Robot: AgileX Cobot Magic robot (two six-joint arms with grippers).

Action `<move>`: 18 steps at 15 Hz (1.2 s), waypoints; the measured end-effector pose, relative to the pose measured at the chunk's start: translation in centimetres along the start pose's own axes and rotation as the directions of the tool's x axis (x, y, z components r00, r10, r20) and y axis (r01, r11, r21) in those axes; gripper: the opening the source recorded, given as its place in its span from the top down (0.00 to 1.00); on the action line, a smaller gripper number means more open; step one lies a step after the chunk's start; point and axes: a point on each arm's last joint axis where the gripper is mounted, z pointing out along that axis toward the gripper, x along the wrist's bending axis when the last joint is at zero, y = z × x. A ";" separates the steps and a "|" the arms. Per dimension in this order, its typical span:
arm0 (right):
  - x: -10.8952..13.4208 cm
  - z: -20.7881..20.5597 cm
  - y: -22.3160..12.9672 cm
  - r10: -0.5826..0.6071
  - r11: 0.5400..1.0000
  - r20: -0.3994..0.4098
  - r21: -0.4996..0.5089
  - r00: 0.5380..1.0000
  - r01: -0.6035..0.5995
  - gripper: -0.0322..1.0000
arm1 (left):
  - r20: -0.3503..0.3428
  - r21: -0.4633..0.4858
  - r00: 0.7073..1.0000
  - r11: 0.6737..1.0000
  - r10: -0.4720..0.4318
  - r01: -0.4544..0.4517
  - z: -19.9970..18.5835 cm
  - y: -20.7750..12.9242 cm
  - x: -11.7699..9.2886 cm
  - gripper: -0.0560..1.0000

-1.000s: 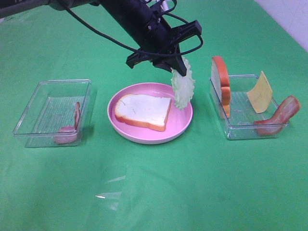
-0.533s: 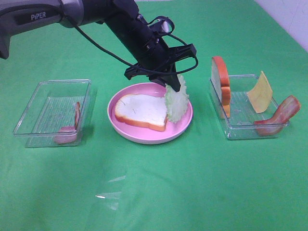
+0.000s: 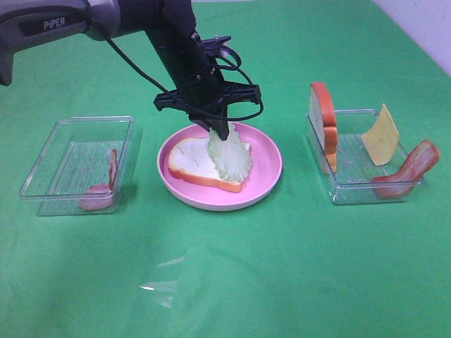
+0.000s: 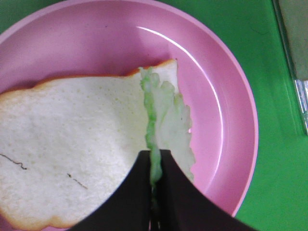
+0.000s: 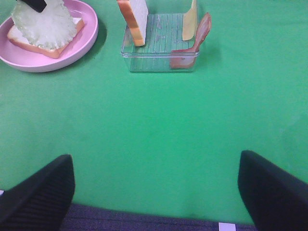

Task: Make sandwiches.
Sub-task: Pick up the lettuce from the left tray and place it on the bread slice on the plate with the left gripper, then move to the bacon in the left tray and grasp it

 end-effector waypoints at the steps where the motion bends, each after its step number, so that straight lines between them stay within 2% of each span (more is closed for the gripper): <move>1: 0.0 0.0 0.0 0.000 1.000 0.000 0.000 1.000 0.000 0.10 | 0.000 0.000 1.000 1.000 -0.001 0.001 0.0 0.0 0.0 0.93; 2: 0.0 0.0 0.0 0.000 1.000 0.000 0.000 1.000 0.000 0.10 | 0.000 0.000 1.000 1.000 -0.002 0.002 0.0 0.0 0.0 0.92; 4: 0.0 0.0 0.0 0.000 1.000 0.000 0.000 1.000 0.000 0.10 | 0.000 -0.001 1.000 1.000 -0.002 0.002 0.0 0.0 0.0 0.63; 5: 0.0 0.0 0.0 0.000 1.000 0.000 0.000 1.000 0.000 0.10 | 0.000 -0.001 1.000 1.000 -0.002 0.002 0.0 0.0 0.0 0.52; 7: 0.0 0.0 0.0 0.000 1.000 0.000 0.000 1.000 0.000 0.10 | 0.000 0.000 1.000 1.000 -0.002 0.002 0.0 0.0 0.0 0.12; 8: 0.0 0.0 0.0 0.000 1.000 0.000 0.000 1.000 0.000 0.10 | 0.001 -0.002 1.000 1.000 -0.001 0.001 -0.1 0.0 0.0 0.05; 9: 0.0 0.0 0.0 0.000 1.000 0.000 0.000 1.000 0.000 0.10 | 0.001 0.002 1.000 1.000 0.004 -0.004 -0.4 0.2 -0.2 0.02; 14: 0.0 0.0 0.0 0.000 1.000 0.000 0.000 1.000 0.000 0.10 | 0.008 -0.046 0.999 0.998 0.047 -0.047 -3.6 1.5 -1.4 0.01; 16: 0.0 0.0 0.0 0.000 1.000 0.000 0.000 1.000 0.000 0.10 | -0.016 -0.120 0.997 0.990 0.074 -0.075 -6.1 2.5 -1.6 0.01; 18: 0.0 0.0 0.0 0.000 1.000 0.000 0.000 1.000 0.000 0.10 | -0.037 -0.153 0.996 0.985 0.076 -0.081 -7.8 2.7 -1.4 0.01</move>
